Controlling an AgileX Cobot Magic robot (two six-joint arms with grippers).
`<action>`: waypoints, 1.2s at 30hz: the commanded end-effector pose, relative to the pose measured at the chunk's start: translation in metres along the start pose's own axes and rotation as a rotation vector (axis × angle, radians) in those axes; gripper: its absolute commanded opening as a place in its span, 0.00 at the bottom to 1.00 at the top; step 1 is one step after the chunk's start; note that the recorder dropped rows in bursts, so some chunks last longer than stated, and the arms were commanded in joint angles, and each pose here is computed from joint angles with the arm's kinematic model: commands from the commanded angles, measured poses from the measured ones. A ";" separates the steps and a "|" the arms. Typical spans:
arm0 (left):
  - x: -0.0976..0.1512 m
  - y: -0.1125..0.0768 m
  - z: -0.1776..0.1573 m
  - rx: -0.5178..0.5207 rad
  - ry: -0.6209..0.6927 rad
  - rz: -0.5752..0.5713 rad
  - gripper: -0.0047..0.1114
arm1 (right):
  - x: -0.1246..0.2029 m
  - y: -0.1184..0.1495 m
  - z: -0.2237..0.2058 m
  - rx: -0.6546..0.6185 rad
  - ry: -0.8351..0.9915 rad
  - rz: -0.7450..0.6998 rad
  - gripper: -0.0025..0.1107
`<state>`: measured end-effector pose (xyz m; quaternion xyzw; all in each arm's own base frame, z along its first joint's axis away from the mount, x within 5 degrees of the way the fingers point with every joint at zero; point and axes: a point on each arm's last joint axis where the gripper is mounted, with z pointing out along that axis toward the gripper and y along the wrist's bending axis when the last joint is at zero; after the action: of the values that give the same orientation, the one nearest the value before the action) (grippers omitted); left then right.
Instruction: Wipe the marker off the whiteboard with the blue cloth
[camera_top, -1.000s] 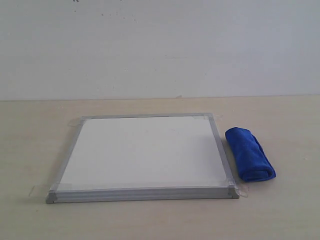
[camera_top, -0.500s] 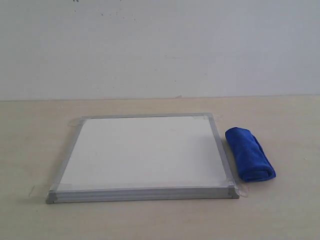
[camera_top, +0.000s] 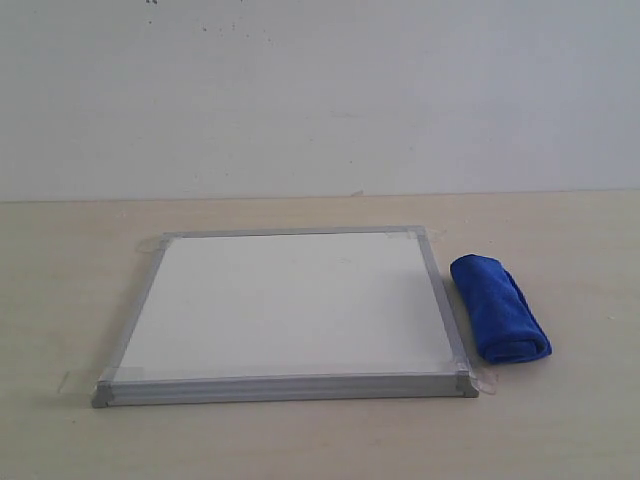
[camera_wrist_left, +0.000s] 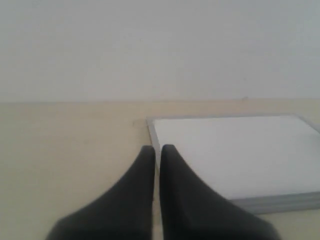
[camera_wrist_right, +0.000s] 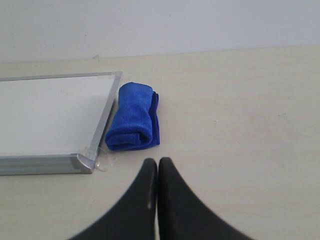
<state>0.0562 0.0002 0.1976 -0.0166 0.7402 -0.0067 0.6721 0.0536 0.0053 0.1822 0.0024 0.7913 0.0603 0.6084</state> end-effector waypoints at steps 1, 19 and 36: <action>0.008 0.000 0.000 -0.004 0.077 0.029 0.07 | -0.001 0.000 0.000 0.001 -0.013 0.002 0.02; 0.015 0.000 -0.001 -0.004 0.155 -0.064 0.07 | -0.001 0.000 0.000 0.001 -0.013 0.002 0.02; 0.015 0.001 -0.001 -0.015 0.153 -0.036 0.07 | -0.001 0.000 0.000 0.001 -0.013 0.002 0.02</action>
<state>0.0538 0.0004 0.1839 -0.0301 0.7892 -0.0142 0.6132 0.0536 0.0053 0.1822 0.0024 0.7913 0.0603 0.6084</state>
